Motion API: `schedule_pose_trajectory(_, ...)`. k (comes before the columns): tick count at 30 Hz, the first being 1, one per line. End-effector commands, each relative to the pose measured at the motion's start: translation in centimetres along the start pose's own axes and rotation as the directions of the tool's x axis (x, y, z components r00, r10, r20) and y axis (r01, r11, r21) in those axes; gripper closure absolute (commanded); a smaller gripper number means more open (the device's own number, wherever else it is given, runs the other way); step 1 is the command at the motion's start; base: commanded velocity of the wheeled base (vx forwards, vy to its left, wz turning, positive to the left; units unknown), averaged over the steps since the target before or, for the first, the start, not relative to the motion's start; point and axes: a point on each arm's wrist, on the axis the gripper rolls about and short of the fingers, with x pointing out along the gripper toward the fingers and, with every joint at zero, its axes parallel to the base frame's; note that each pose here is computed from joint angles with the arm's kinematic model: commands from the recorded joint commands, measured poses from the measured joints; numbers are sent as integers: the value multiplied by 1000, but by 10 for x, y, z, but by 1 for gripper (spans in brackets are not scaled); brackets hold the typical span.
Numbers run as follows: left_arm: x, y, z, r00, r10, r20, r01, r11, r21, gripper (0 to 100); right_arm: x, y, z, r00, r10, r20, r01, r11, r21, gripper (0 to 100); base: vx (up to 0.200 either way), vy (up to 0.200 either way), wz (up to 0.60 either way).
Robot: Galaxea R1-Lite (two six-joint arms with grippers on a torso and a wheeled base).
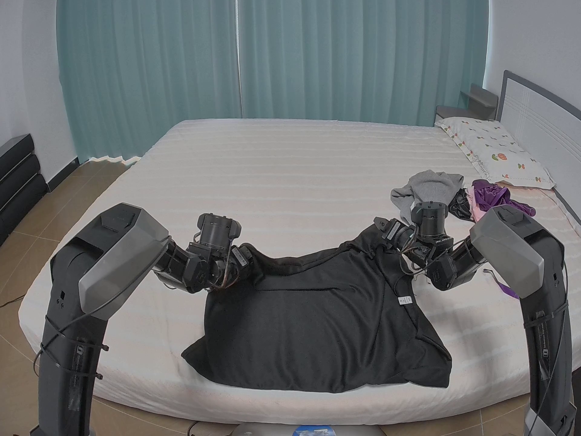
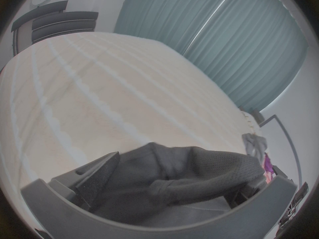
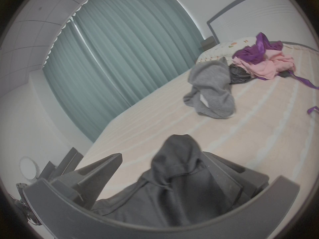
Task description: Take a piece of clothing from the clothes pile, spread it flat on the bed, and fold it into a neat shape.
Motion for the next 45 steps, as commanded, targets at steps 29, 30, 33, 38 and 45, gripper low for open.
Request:
schedule_pose_trajectory(29, -35, 58, 84, 990, -118, -76, 87, 941, -327, 0, -20, -31, 0, 983, 52, -174, -26, 988, 149, 0, 0, 0, 0)
schedule_pose_trajectory(30, -35, 60, 82, 990, -112, -83, 79, 941, -328, 0, -18, -30, 1, 983, 63, -174, -37, 988, 150, 0, 0, 0, 0)
schedule_pose_trajectory(33, -43, 69, 71, 988, -98, -123, 52, 942, -331, 0, -11, -27, 1, 976, 59, -208, -27, 988, 152, 0, 0, 0, 0)
schedule_pose_trajectory(38, -54, 81, 58, 988, -117, -101, 68, 916, -395, 0, 8, -24, -5, 971, 49, -233, -14, 989, 149, 0, 0, 0, 0)
schedule_pose_trajectory(45, -62, 80, 57, 986, -139, -90, 72, 850, -523, 0, 36, -29, -8, 965, 9, -262, 32, 988, 152, 0, 0, 0, 0)
